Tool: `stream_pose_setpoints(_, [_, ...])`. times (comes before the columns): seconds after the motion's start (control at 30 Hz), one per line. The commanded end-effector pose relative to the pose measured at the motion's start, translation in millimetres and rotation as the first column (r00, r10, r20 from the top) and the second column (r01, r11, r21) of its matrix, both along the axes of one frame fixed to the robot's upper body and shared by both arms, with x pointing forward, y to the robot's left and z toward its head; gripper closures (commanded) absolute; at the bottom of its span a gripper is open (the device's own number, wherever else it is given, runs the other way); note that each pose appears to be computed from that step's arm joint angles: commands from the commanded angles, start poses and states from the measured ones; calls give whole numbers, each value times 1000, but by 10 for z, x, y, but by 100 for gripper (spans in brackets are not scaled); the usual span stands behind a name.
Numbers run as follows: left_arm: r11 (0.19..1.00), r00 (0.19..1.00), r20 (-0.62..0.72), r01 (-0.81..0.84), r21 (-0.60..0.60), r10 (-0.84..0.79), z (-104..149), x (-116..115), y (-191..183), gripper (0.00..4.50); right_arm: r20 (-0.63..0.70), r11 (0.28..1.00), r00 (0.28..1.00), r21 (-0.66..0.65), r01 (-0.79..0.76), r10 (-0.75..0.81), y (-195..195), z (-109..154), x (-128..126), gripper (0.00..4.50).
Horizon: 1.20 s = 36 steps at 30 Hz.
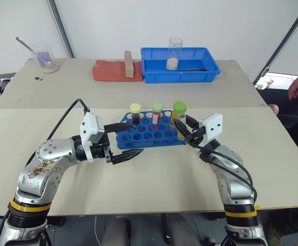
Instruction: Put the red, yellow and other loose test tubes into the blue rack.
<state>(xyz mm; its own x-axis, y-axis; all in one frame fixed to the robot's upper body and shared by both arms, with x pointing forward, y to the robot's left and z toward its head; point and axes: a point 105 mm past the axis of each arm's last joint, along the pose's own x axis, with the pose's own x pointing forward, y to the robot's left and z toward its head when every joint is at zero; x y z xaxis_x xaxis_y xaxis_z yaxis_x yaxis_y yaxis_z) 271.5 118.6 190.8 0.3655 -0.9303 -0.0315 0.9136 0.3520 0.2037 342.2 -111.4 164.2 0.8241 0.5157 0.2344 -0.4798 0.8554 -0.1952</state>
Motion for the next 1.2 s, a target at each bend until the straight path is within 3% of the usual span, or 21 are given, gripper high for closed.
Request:
stream_pose_setpoints(0.03, [1000,998,53,15,-12,-15,105,-47,-37,0,52,1000,999,10,12,-12,-15,56,2,350])
stream_pose_setpoints(0.5, [1000,1000,25,14,-26,-13,82,-42,-74,0,82,1000,997,26,12,-15,134,3,86,350])
stream_pose_setpoints(0.8, [999,1000,28,8,-40,-7,76,-26,-124,0,38,975,989,176,134,-143,-44,-83,81,350])
stream_pose_setpoints(1.1, [999,999,33,-3,-54,5,93,11,-163,0,33,975,989,179,135,-143,-23,-141,12,350])
stream_pose_setpoints(1.17, [998,999,35,-7,-55,9,95,20,-166,0,33,973,988,181,141,-149,-56,-142,7,245])
stream_pose_setpoints(1.2, [998,999,35,-8,-55,10,97,20,-168,0,30,974,988,174,142,-149,-65,-147,4,216])
